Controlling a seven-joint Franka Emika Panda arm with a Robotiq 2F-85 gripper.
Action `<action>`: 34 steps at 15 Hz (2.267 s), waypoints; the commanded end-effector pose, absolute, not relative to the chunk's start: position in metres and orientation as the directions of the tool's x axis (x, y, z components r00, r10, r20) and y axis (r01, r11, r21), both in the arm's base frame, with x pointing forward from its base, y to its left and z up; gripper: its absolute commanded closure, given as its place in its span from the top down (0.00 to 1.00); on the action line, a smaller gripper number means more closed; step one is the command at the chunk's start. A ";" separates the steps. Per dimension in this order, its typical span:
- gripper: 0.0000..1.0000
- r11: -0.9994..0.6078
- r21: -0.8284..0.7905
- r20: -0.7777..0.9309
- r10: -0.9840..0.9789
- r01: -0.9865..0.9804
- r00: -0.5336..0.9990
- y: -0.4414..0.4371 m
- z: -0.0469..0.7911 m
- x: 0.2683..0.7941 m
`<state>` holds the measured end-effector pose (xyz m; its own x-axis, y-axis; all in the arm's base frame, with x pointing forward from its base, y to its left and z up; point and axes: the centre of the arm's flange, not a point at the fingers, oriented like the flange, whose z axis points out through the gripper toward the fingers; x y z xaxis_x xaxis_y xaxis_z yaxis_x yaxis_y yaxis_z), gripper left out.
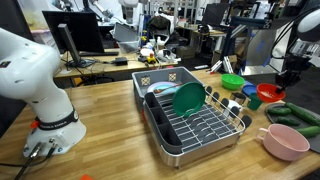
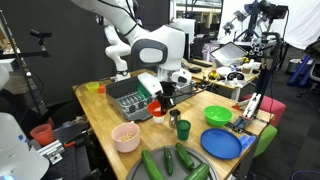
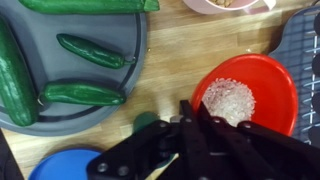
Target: Pour the contents of the small red bowl into the silver jug
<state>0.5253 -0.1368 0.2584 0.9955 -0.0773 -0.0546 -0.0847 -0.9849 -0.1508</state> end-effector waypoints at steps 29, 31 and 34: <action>0.02 -0.870 0.088 0.053 -0.482 -0.485 0.875 -0.155 0.280 0.571; 0.02 -0.869 0.124 0.062 -0.476 -0.480 0.877 -0.149 0.276 0.585; 0.02 -0.854 0.186 0.042 -0.488 -0.487 0.872 -0.147 0.266 0.601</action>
